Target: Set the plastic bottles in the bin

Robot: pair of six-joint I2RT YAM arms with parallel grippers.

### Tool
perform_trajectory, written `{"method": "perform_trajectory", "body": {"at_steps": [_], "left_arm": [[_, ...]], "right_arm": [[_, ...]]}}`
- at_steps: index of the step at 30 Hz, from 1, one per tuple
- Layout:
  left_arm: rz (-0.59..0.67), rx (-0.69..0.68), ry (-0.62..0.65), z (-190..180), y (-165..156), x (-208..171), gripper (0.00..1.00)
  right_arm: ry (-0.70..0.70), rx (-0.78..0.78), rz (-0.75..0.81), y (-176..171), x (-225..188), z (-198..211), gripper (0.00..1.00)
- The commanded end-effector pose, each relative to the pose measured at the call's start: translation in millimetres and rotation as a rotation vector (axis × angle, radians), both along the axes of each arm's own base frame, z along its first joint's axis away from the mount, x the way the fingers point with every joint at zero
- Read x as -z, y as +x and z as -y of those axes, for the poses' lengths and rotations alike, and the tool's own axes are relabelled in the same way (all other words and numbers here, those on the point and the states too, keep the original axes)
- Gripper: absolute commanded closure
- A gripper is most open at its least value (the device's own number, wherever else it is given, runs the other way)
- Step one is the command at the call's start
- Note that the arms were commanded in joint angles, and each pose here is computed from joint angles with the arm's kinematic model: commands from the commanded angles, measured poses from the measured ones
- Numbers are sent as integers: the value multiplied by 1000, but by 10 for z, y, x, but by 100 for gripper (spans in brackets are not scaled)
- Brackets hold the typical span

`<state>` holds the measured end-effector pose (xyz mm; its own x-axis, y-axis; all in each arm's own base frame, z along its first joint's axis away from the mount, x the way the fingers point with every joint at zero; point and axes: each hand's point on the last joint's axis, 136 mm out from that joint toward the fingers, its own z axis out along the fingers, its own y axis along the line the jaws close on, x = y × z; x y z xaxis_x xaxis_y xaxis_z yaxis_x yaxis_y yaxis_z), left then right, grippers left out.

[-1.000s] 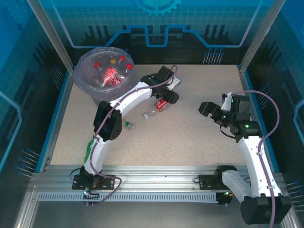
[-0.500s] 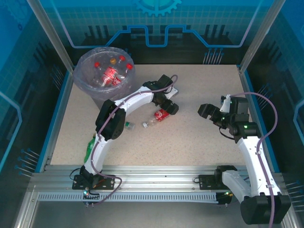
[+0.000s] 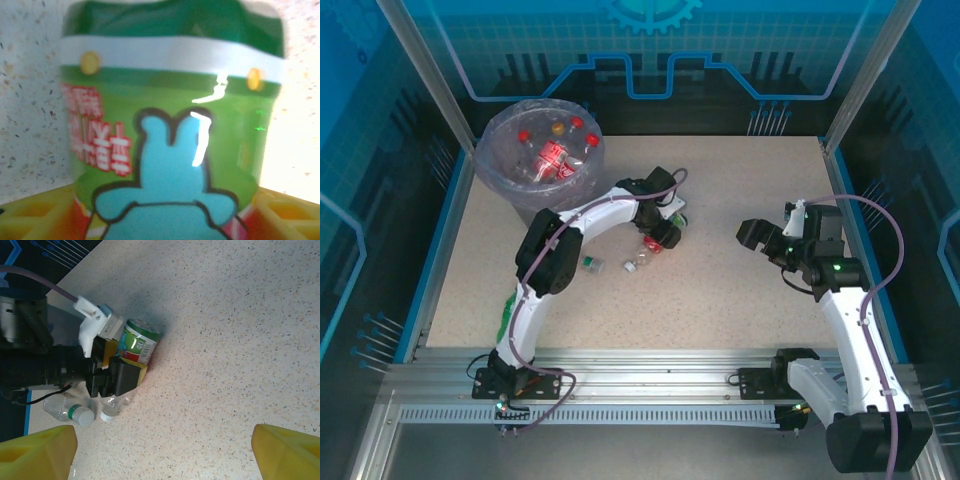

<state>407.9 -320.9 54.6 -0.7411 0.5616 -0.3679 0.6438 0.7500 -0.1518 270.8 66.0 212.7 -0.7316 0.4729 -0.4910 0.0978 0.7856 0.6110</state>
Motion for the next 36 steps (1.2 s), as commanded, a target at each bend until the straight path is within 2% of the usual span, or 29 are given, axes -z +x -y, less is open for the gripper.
{"method": "perform_trajectory", "body": {"at_steps": [1, 7, 10, 14, 18, 24, 27, 31, 36], "left_arm": [[124, 26, -159, 247, 69, -936, 38], [279, 39, -321, 327, 81, -2077, 41], [387, 0, -378, 158, 127, -2719, 41], [498, -168, -469, -442, 341, -3466, 45], [601, -373, -484, -1275, 608, -3827, 47], [725, -673, -522, -2514, 827, -4087, 44], [777, -760, -439, -3015, 907, -4058, 43], [663, -819, -323, -3391, 1114, -3631, 43], [566, -802, -232, -3437, 1228, -3128, 44]], "right_arm": [[1, 12, 7, -25, -28, 41, 9], [3, 14, 5, -15, -3, 41, 9], [2, 10, 10, -4, -18, 36, 9], [12, 5, 16, 6, -18, 20, 9], [19, 2, 17, 17, -9, 10, 9], [-2, 5, 10, -15, 11, 39, 9], [-8, 6, 3, -25, 35, 48, 9], [6, -1, 5, -4, 35, 26, 9], [14, 1, 6, 4, 41, 20, 9]]}}
